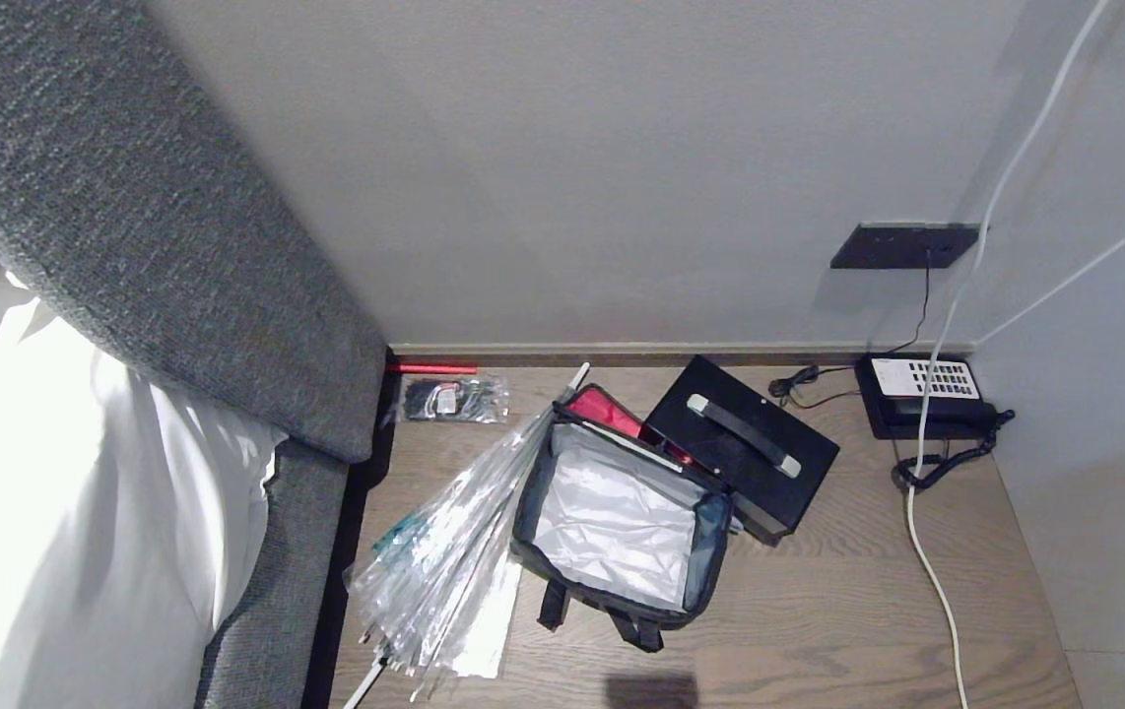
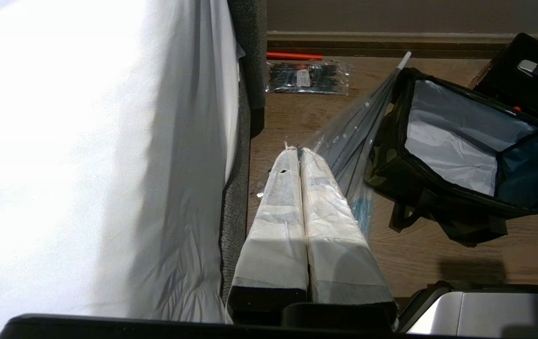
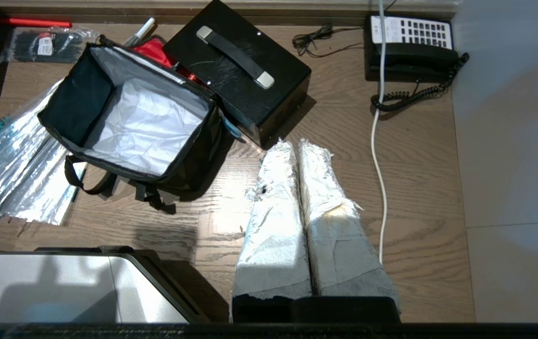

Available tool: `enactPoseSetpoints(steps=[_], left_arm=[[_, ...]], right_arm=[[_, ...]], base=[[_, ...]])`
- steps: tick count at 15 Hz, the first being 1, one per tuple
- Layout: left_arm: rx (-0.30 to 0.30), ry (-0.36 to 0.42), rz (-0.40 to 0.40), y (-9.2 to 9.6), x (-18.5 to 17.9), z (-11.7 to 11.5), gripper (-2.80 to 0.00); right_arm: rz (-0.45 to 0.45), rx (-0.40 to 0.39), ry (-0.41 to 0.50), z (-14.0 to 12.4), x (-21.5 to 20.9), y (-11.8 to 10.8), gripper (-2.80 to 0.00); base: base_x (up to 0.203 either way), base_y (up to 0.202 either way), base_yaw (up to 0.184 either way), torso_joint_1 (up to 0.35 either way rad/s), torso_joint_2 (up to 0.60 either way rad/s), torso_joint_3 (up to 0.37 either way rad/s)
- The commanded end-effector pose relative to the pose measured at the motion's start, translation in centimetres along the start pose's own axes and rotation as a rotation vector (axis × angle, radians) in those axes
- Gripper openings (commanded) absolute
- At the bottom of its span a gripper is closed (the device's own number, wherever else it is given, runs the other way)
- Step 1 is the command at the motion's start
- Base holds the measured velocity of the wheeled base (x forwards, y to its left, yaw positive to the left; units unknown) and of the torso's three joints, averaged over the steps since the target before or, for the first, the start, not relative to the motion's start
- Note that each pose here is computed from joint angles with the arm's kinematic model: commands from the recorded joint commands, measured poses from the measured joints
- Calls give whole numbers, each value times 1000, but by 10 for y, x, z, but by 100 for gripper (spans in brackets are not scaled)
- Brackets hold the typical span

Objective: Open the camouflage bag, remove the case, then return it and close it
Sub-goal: Grip the handle again

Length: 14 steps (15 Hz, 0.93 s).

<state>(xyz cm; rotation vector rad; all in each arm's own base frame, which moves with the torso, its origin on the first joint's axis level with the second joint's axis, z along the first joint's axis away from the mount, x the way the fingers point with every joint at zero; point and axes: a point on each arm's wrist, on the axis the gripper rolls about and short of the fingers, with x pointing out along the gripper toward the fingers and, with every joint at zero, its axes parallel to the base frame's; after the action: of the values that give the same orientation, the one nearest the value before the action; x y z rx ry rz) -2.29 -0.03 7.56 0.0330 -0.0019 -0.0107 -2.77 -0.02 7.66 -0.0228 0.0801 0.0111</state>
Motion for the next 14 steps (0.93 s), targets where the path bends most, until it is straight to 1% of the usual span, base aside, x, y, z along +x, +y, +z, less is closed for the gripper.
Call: enactPoseSetpoints(steps=[1, 4, 7, 10, 14], left_arm=[[1, 0, -1, 0, 0, 0, -280], [4, 7, 1, 0, 0, 0, -280], [-1, 5, 4, 0, 0, 0, -280], [4, 5, 4, 0, 0, 0, -280], [-7, 5, 4, 0, 0, 0, -280]], right_arm=[[0, -1, -29, -1, -2, 0, -280], [0, -1, -28, -1, -2, 0, -280], [-1, 0, -29, -1, -2, 0, -280], [0, -1, -28, -1, -2, 0, -280], [0, -1, -28, -1, -2, 0, -280]], base=[[0, 0, 0, 0, 0, 0], [0, 0, 0, 0, 0, 0], [-90, 0, -1, 4, 4, 1], [0, 0, 0, 0, 0, 0], [0, 0, 0, 0, 0, 0]])
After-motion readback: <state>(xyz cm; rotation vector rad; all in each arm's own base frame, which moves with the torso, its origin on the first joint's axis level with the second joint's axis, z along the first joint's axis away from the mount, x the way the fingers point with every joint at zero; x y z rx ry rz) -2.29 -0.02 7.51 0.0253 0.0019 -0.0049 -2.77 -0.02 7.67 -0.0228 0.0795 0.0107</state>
